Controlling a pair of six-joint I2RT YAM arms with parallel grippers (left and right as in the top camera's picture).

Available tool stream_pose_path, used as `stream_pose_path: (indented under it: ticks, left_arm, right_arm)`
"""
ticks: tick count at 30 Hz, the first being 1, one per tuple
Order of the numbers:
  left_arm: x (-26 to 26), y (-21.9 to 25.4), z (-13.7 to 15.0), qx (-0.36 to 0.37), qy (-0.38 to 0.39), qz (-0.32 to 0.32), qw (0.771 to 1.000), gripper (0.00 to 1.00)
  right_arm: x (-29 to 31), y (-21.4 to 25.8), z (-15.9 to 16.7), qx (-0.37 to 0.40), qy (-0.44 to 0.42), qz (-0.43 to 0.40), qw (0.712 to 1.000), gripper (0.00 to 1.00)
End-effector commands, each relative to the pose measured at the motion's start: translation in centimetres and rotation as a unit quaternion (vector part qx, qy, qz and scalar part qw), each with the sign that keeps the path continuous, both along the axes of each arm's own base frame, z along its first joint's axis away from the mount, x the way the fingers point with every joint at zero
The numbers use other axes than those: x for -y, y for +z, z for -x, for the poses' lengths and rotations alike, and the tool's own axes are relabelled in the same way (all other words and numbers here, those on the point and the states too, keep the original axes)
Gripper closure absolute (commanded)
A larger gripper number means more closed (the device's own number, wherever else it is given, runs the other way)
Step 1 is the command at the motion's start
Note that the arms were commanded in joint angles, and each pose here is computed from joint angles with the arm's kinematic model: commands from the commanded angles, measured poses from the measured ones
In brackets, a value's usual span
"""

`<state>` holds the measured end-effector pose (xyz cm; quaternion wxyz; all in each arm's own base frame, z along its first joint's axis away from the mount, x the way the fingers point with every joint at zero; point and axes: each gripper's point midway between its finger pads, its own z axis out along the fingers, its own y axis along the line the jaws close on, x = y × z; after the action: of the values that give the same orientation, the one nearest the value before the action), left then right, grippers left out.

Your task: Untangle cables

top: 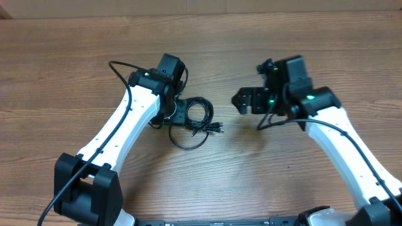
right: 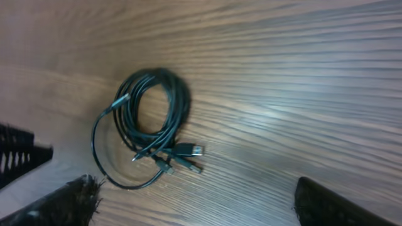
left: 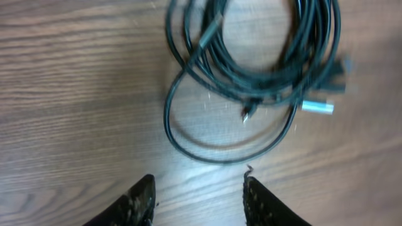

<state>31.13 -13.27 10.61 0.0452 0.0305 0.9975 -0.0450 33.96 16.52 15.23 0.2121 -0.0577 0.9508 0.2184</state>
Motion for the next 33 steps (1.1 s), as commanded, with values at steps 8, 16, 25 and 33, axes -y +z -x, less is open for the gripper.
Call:
stream_pose_path:
  ticks: [8, 16, 25, 33]
  left_arm:
    - [-2.0, 0.6, -2.4, 0.031, 0.16, 0.004, 0.987, 0.43]
    - [-2.0, 0.6, -2.4, 0.031, 0.159, 0.004, 0.987, 0.38]
    - [-2.0, 0.6, -2.4, 0.03, 0.159, 0.004, 0.987, 0.35]
    - [-2.0, 0.6, -2.4, 0.031, 0.159, 0.004, 0.987, 0.34]
  right_arm:
    - [-6.0, -4.7, -1.6, -0.069, -0.053, -0.046, 0.995, 0.33]
    - [-8.9, -10.3, -0.9, -0.131, -0.071, -0.039, 0.988, 0.48]
    - [-9.4, -12.5, -1.4, -0.14, -0.079, -0.039, 0.986, 0.59]
    - [-9.2, -14.6, -0.9, -0.174, -0.104, -0.034, 0.979, 0.72]
